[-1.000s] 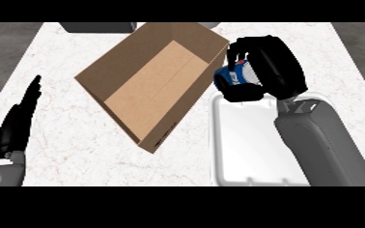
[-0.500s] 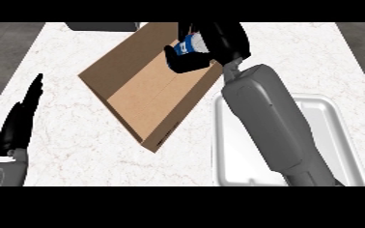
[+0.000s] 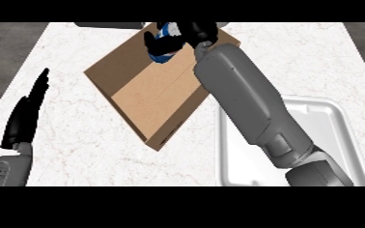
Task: Pick the can from the tray and place it in the cardboard box
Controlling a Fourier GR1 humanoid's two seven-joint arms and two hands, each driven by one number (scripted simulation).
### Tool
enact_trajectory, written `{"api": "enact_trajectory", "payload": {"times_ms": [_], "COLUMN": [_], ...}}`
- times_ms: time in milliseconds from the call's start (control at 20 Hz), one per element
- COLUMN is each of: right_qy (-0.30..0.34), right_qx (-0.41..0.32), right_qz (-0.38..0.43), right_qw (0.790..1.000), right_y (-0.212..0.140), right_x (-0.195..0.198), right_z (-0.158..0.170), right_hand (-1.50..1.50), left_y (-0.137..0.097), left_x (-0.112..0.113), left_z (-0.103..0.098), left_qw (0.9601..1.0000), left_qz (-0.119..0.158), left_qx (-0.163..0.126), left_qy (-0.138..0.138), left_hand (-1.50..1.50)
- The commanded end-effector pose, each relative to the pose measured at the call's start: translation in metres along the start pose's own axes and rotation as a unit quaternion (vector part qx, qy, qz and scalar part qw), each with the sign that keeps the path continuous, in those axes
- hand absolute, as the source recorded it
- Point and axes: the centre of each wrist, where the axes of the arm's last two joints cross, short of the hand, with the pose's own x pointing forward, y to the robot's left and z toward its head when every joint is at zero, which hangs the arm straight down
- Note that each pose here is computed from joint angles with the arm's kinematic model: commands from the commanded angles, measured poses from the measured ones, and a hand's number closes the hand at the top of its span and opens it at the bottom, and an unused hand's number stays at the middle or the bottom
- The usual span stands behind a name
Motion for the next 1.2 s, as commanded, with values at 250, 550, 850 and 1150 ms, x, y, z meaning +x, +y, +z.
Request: {"api": "enact_trajectory", "payload": {"times_ms": [250,550,850,1150], "right_qy": [0.070,0.142,0.090,0.048], "right_qx": [-0.019,0.011,-0.025,-0.111], "right_qz": [0.028,-0.033,-0.066,-0.140], "right_qw": [0.997,0.989,0.993,0.983], "right_y": [0.026,0.034,0.035,0.030], "right_x": [-0.029,-0.050,-0.048,-0.053], "right_z": [-0.011,-0.007,-0.006,-0.005], "right_hand": [1.50,-1.50,-1.50,-1.50], "left_y": [-0.005,-0.028,-0.022,-0.017], "left_x": [0.011,0.030,0.014,0.014], "left_z": [-0.010,-0.012,-0.010,-0.013], "left_qw": [0.9999,0.9989,0.9990,0.9995], "left_qz": [-0.003,0.003,0.004,0.005], "left_qx": [-0.008,-0.030,-0.034,-0.023], "left_qy": [-0.014,-0.035,-0.029,-0.023], "left_hand": [0.00,0.00,0.00,0.00]}}
